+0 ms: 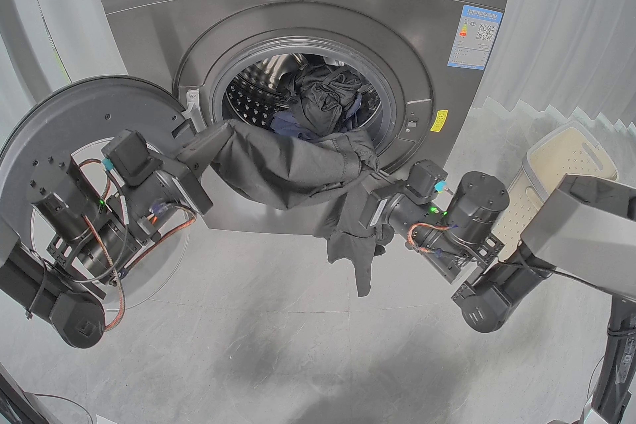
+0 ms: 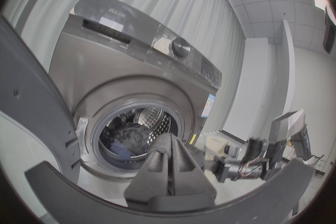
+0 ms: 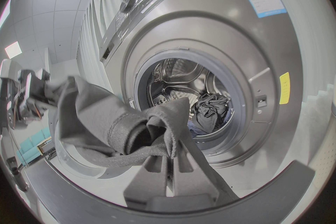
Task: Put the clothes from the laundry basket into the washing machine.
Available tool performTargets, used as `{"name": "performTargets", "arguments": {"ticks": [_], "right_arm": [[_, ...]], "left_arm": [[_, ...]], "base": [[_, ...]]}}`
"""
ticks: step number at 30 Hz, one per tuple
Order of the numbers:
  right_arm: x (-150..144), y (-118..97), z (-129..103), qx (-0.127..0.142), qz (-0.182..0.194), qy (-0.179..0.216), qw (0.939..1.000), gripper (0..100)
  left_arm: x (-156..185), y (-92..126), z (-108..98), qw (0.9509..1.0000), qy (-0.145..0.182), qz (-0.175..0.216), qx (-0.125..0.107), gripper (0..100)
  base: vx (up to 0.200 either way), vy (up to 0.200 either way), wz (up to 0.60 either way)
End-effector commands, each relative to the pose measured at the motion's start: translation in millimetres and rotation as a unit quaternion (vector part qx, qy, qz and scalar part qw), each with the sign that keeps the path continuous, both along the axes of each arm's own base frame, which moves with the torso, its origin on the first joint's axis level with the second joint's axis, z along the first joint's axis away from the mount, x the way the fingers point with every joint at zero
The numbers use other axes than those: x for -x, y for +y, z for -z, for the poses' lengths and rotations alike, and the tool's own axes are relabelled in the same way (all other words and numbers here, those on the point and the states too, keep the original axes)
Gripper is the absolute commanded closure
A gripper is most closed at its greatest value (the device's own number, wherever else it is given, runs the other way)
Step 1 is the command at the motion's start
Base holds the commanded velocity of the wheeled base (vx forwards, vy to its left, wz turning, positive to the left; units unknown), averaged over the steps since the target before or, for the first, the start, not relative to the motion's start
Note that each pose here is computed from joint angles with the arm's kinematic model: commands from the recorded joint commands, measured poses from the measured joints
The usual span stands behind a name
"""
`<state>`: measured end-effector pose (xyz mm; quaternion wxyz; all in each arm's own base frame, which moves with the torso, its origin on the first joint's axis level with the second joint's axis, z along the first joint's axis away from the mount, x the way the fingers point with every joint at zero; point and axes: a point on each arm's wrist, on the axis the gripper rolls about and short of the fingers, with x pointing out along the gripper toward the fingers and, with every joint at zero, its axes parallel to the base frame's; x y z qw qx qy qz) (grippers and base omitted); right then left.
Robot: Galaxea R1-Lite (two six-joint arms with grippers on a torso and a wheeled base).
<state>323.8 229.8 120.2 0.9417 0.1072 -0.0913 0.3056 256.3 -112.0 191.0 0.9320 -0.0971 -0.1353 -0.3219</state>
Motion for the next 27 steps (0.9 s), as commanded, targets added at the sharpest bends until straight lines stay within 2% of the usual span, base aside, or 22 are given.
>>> {"name": "performTargets", "arguments": {"ticks": [1, 3, 4, 7, 11, 12, 13, 19, 24, 25, 26, 27], "right_arm": [[24.5, -15.2, -29.9, -0.023, -0.003, -0.013, 0.9996, 100], [25.0, -14.9, -31.3, -0.025, -0.003, -0.015, 0.9996, 100], [24.4, -14.5, -34.9, -0.028, -0.003, -0.021, 0.9994, 100], [23.2, -12.9, -41.3, -0.036, -0.004, -0.031, 0.9988, 100], [24.2, -14.3, -47.8, -0.043, -0.004, -0.039, 0.9983, 100], [24.2, -14.3, -47.8, -0.043, -0.004, -0.039, 0.9983, 100], [24.4, -14.5, -48.4, -0.044, -0.004, -0.039, 0.9983, 100], [22.6, -16.7, -48.7, -0.045, 0.0, -0.04, 0.9982, 100], [19.1, -22.0, -49.6, -0.046, 0.01, -0.041, 0.9981, 100], [18.4, -23.0, -50.9, -0.048, 0.014, -0.042, 0.9979, 100], [18.4, -23.0, -50.9, -0.048, 0.014, -0.042, 0.9979, 100], [16.3, -25.8, -52.5, -0.05, 0.021, -0.045, 0.9975, 100]], "left_arm": [[-8.0, -0.5, 35.8, 0.9976, 0.062, -0.004, -0.028, 100], [-6.8, -1.5, 44.5, 0.9963, 0.077, -0.002, -0.037, 100], [-5.3, -2.4, 55.5, 0.9941, 0.097, 0.002, -0.048, 100], [-7.9, -6.1, 73.8, 0.9899, 0.126, 0.009, -0.065, 100], [-9.8, -7.9, 86.0, 0.9869, 0.127, 0.008, -0.099, 100], [-9.9, -8.0, 86.5, 0.9868, 0.127, 0.008, -0.1, 100], [-9.3, -7.8, 90.8, 0.9852, 0.123, 0.006, -0.119, 0], [-4.4, -6.8, 93.8, 0.9834, 0.128, 0.011, -0.128, 0], [15.6, -3.9, 110.0, 0.9725, 0.157, 0.055, -0.163, 0], [21.7, -1.7, 117.1, 0.9665, 0.157, 0.075, -0.188, 0], [21.7, -1.7, 117.1, 0.9665, 0.157, 0.075, -0.188, 0], [26.7, 0.0, 126.4, 0.9586, 0.157, 0.096, -0.217, 0]], "base": [[0.0, 0.0, 0.0], [0.0, 0.0, 0.0], [0.0, 0.0, 0.0], [0.0, 0.0, 0.0], [0.0, 0.0, 0.0], [0.0, 0.0, 0.0], [0.0, 0.0, 0.0], [0.0, 0.0, 0.0], [0.0, 0.0, 0.0], [0.0, 0.0, 0.0], [0.0, 0.0, 0.0], [0.0, 0.0, 0.0]]}}
